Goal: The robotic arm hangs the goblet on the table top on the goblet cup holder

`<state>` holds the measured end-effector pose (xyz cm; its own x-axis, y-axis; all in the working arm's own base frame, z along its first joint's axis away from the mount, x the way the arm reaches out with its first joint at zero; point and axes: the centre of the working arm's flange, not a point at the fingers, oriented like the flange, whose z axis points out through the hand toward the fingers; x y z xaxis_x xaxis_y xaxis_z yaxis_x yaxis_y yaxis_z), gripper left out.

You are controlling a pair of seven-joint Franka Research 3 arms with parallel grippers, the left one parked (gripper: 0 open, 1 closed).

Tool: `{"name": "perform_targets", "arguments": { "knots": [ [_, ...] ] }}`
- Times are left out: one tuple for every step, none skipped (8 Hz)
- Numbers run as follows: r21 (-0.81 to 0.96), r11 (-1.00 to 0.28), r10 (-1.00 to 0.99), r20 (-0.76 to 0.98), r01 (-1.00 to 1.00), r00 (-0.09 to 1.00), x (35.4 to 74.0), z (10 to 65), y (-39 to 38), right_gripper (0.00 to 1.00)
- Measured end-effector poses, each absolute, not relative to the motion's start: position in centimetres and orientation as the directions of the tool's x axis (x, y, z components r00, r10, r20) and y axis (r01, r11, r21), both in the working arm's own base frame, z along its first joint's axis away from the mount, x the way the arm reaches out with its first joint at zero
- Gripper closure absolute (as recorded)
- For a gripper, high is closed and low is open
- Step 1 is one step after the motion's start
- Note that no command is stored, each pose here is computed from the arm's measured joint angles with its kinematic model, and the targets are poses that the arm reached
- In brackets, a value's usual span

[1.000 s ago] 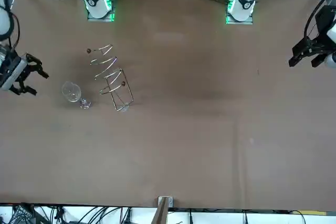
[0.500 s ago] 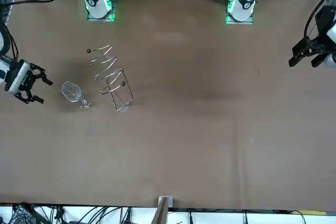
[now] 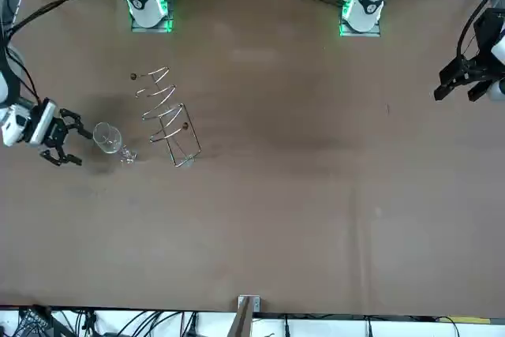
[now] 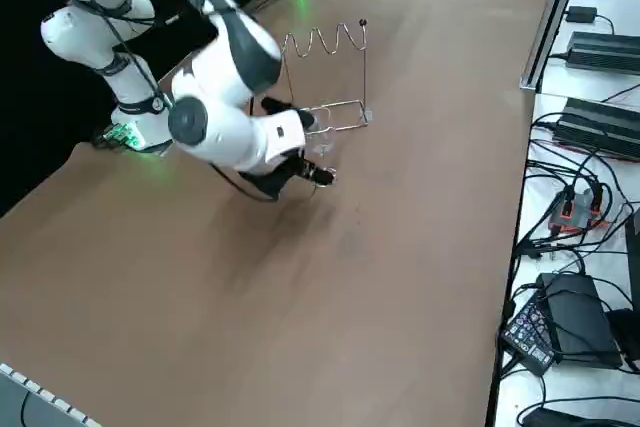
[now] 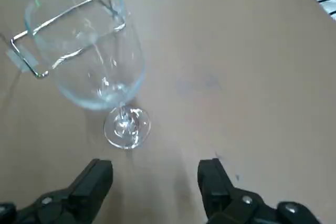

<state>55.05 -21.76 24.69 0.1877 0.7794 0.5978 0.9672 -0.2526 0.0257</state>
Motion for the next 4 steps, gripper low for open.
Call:
{"name": "perform_targets", "arguments": {
  "knots": [
    [0.018,-0.256,0.77,0.608,0.967,0.193,55.0,23.3,-22.3,0.0],
    [0.011,-0.257,0.763,0.616,0.966,0.195,55.1,22.4,-22.4,0.0],
    [0.012,-0.254,0.754,0.628,0.967,0.191,55.1,21.8,-22.2,0.0],
    [0.02,-0.247,0.739,0.65,0.969,0.175,55.2,21.1,-21.8,0.0]
  ]
}}
